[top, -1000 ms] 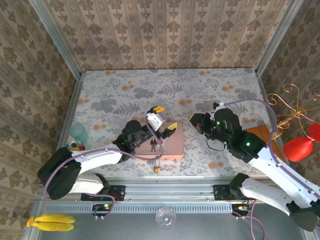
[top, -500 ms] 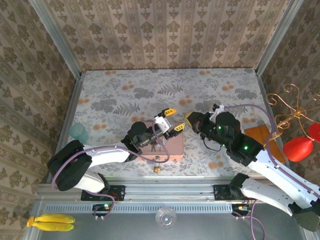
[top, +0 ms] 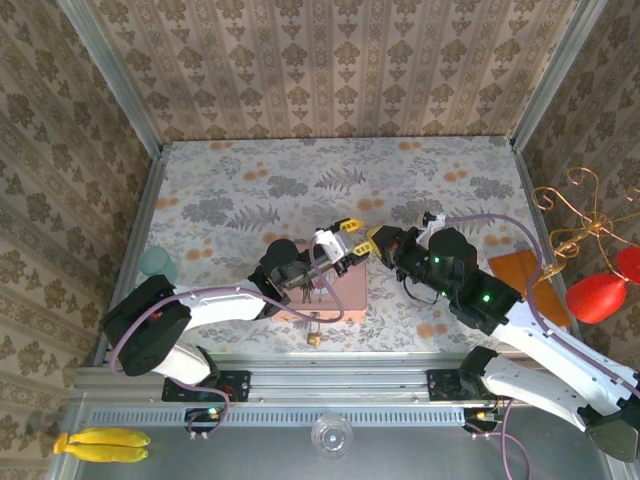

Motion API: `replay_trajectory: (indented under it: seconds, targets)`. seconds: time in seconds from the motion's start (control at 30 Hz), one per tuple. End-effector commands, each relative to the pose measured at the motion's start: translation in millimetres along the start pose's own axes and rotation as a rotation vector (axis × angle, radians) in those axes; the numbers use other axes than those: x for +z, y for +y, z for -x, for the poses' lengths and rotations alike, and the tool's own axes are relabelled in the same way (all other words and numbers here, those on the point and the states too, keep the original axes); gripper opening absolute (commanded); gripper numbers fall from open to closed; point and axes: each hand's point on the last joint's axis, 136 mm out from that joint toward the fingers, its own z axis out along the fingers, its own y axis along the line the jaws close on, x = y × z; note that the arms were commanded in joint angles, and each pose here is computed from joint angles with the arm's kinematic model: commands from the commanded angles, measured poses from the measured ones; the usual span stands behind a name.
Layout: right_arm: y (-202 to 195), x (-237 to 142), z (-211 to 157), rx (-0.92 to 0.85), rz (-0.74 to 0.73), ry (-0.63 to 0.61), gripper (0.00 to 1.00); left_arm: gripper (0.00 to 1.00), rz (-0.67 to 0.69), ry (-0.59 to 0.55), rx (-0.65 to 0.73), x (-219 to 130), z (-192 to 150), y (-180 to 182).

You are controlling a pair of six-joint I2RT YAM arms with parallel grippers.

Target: Unlock the padlock with the key

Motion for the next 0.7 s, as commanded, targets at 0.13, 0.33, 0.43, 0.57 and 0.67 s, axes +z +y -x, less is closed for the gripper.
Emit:
replay_trajectory:
  seconds: [0.13,0.33,0.43,0.57,0.67]
  targets:
    - [4,-4,8,0.015,0.028,-0.052,0.00,0.44,-0.037,-0.058,0.003,2,16,-6]
    - [1,-3,8,0.021,0.018,-0.053,0.00,0.32,-0.043,-0.058,0.003,1,17,-7]
    - [-1,-3,9,0.023,0.008,-0.058,0.00,0.23,-0.045,-0.056,0.001,2,17,-6]
    - [-3,-3,9,0.026,0.004,-0.057,0.00,0.02,-0.044,-0.056,-0.006,2,17,-5]
    - [-5,-2,9,0.028,-0.003,-0.062,0.00,0.00,-0.036,-0.054,-0.005,0,16,-3]
